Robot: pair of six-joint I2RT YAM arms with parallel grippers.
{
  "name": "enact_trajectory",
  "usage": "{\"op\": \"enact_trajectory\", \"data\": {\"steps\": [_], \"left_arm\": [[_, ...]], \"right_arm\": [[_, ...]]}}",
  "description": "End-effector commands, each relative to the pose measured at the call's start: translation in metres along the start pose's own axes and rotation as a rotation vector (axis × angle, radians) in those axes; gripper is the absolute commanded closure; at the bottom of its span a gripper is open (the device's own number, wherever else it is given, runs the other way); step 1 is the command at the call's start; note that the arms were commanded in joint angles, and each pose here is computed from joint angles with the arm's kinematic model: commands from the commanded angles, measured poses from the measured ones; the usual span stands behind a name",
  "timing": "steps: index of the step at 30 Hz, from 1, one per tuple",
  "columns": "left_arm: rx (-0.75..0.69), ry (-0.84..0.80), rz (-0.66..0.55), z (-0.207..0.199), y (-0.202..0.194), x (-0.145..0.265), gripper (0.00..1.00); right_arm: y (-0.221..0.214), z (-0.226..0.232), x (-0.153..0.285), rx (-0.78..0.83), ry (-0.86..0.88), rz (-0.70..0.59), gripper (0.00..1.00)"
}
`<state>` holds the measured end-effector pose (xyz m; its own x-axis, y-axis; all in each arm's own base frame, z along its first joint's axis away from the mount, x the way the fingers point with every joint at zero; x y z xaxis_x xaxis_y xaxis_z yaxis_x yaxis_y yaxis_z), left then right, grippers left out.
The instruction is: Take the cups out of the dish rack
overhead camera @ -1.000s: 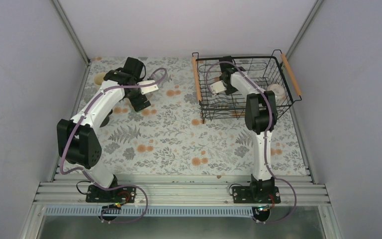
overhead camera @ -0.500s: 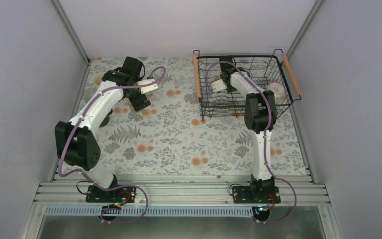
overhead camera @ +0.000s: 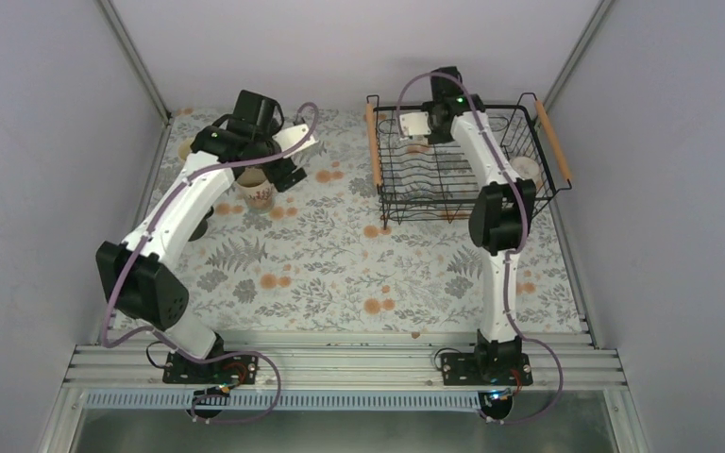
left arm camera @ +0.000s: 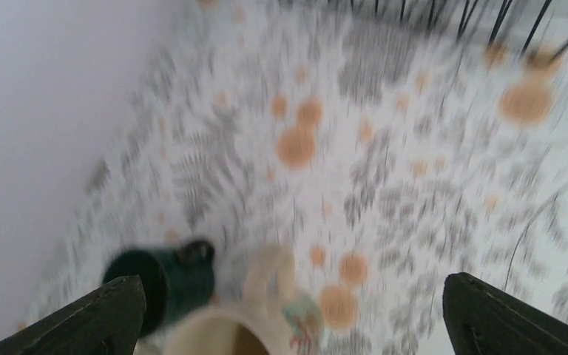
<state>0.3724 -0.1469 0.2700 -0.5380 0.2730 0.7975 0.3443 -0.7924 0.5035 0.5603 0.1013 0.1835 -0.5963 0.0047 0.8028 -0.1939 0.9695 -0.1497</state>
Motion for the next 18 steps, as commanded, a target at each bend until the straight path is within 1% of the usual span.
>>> {"op": "enact_trajectory", "data": {"steps": [1, 2, 5, 7, 8, 10, 13, 18], "left_arm": [[0.006, -0.03, -0.458, 0.001, 0.079, 0.062, 0.0], [-0.015, -0.037, -0.555, 0.0, 0.094, 0.071, 0.0], [-0.057, -0.117, -0.766, -0.011, 0.12, 0.086, 0.0], [-0.069, -0.182, -0.871, -0.017, 0.134, 0.089, 0.0], [-0.071, -0.225, -0.899, -0.019, 0.14, 0.083, 0.0], [-0.076, -0.302, -0.91, -0.023, 0.154, 0.069, 0.0], [-0.067, -0.427, -0.895, -0.03, 0.168, 0.041, 0.0], [-0.044, -0.571, -0.906, -0.038, 0.182, 0.022, 0.0]], "right_arm": [[-0.005, -0.033, 0.092, -0.15, -0.13, -0.175, 0.96], [-0.004, -0.033, 0.101, -0.171, -0.135, -0.211, 0.96], [0.001, -0.036, 0.128, -0.237, -0.149, -0.332, 0.96], [0.005, -0.039, 0.152, -0.285, -0.166, -0.432, 0.96], [0.007, -0.042, 0.172, -0.318, -0.185, -0.491, 0.96], [0.014, -0.044, 0.205, -0.348, -0.206, -0.609, 0.96], [0.028, -0.042, 0.254, -0.367, -0.228, -0.778, 0.96], [0.039, -0.04, 0.311, -0.399, -0.272, -0.972, 0.96]]}}
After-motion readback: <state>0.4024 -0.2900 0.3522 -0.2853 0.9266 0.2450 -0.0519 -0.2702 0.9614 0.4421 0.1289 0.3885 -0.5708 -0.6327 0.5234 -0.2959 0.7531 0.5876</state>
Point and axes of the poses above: each gripper's point midway between its finger pads, its own x axis back along the fingers, its own z axis along the line the jaws close on, y = z × x, the point moved 4 cm from there along x, back along the fingers, and after that the axes turned 2 degrees about x, right-handed, at the moved point
